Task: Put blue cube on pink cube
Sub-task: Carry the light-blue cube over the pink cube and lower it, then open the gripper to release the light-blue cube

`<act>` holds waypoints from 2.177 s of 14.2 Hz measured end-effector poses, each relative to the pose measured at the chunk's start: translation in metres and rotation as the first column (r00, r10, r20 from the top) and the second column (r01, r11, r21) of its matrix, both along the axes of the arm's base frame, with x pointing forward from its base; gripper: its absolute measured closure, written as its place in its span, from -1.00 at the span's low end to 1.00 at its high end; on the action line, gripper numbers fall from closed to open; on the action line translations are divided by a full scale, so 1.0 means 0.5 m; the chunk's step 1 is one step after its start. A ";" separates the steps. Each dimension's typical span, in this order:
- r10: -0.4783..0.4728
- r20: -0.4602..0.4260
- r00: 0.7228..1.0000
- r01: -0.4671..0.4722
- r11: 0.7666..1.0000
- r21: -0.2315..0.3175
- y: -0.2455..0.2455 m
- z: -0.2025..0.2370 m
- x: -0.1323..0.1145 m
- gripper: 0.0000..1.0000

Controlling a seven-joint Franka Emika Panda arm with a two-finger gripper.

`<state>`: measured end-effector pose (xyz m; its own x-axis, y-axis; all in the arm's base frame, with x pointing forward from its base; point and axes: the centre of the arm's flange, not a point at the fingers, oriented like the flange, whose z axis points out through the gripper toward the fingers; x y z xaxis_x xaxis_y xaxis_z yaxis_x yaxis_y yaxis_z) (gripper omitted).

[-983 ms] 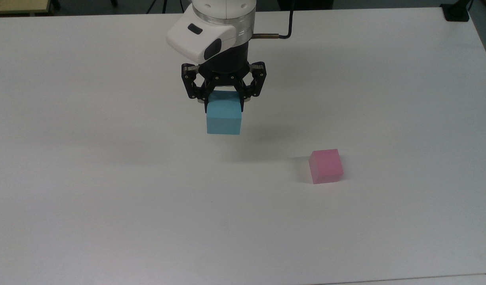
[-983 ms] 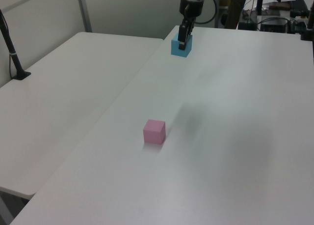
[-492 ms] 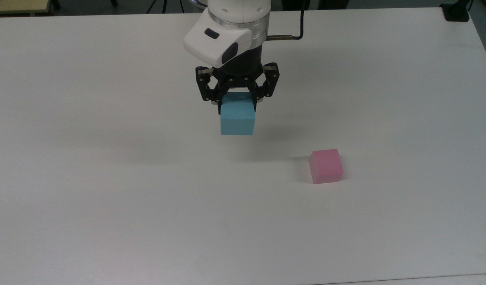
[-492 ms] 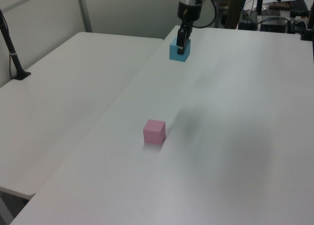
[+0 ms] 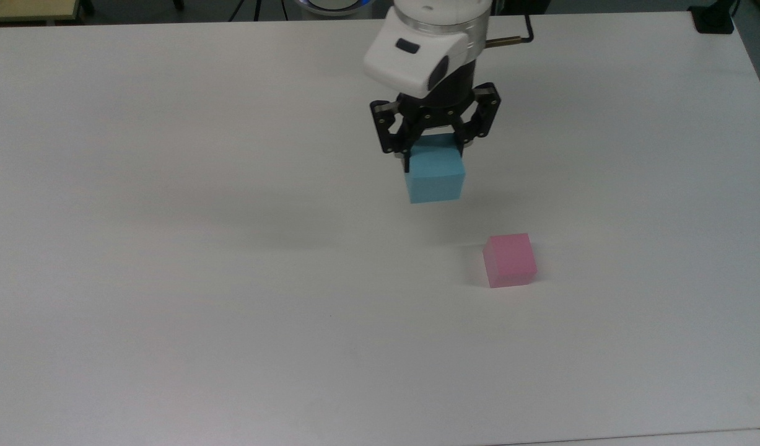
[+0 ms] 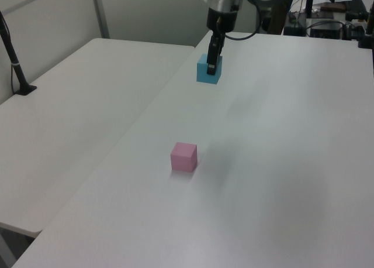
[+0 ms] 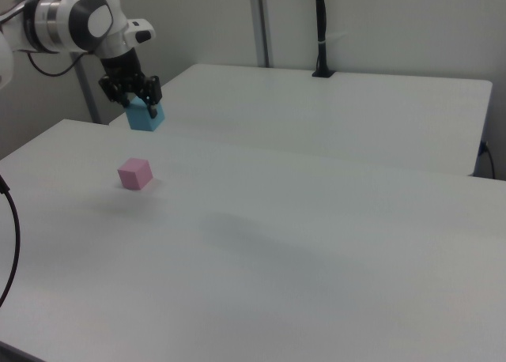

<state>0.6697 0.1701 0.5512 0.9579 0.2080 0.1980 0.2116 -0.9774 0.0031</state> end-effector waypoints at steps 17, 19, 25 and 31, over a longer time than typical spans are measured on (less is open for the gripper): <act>-0.032 -0.005 0.999 0.032 0.999 0.042 0.242 -0.204 0.009 -0.26; -0.028 -0.004 1.000 0.029 0.999 0.035 0.249 -0.247 0.020 -0.26; -0.025 0.019 1.000 0.024 0.999 0.024 0.267 -0.319 0.037 -0.26; -0.043 0.029 0.999 0.042 0.999 0.029 0.292 -0.328 0.031 -0.32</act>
<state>0.6854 0.3158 0.3872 0.9593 0.1611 0.2319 0.1701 -0.9852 -0.0190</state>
